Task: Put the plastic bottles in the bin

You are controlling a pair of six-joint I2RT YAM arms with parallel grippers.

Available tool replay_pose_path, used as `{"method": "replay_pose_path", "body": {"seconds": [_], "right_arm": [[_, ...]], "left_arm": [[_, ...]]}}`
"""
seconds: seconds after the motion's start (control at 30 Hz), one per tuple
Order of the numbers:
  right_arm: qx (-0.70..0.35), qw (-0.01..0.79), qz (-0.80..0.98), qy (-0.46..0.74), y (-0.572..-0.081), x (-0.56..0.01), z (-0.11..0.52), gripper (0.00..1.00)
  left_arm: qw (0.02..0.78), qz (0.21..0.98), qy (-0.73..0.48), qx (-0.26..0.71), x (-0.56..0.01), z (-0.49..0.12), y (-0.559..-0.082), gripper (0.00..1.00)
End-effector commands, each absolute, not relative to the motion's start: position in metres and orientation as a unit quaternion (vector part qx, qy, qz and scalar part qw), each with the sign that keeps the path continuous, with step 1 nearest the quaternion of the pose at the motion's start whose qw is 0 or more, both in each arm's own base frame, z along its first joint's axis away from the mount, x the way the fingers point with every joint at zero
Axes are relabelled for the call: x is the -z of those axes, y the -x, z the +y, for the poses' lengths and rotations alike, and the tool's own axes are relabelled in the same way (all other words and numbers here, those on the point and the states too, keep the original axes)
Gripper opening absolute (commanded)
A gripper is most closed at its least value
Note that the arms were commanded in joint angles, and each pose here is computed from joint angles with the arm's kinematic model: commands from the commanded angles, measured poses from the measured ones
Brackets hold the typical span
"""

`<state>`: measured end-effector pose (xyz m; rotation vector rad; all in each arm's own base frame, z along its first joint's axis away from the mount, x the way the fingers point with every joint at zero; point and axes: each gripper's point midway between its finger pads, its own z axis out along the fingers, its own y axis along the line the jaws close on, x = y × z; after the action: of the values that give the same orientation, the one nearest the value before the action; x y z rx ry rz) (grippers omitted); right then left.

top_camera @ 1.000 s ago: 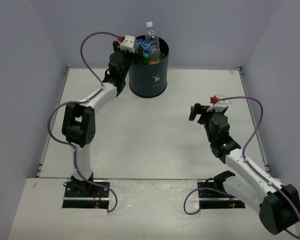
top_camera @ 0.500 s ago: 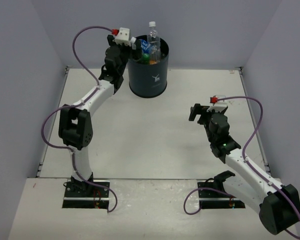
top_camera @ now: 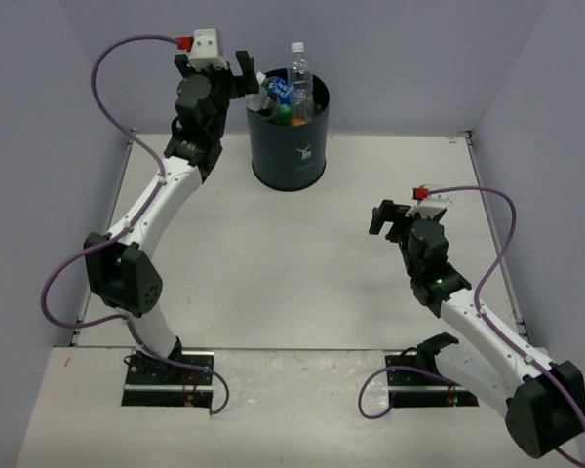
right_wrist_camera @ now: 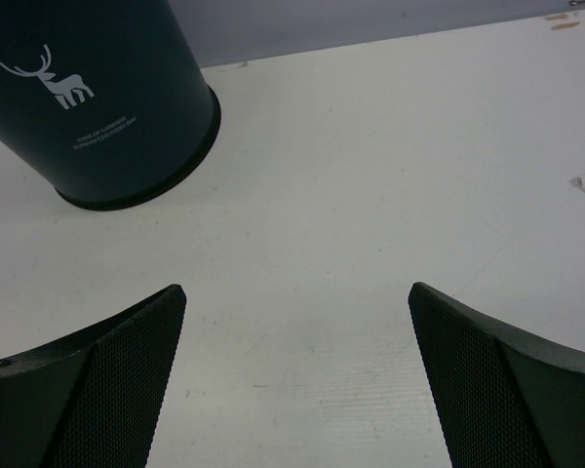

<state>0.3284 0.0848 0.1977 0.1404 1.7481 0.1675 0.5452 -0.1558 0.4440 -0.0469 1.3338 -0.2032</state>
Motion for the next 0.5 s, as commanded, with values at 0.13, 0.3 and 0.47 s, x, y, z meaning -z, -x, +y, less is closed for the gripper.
{"method": "replay_pose_path", "body": {"seconds": [0.13, 0.3, 0.47], "right_arm": [[-0.089, 0.648, 0.748, -0.108, -0.330, -0.220, 0.079, 0.99], [-0.107, 0.642, 0.752, -0.104, -0.329, -0.219, 0.086, 0.99], [-0.133, 0.637, 0.752, -0.101, -0.326, -0.220, 0.094, 0.99]], "left_arm": [[0.709, 0.675, 0.185, 0.086, -0.392, -0.074, -0.414, 1.00], [0.644, 0.728, 0.217, 0.094, -0.314, -0.058, -0.352, 1.00], [0.588, 0.767, 0.253, 0.039, -0.259, -0.036, -0.321, 1.00]]}}
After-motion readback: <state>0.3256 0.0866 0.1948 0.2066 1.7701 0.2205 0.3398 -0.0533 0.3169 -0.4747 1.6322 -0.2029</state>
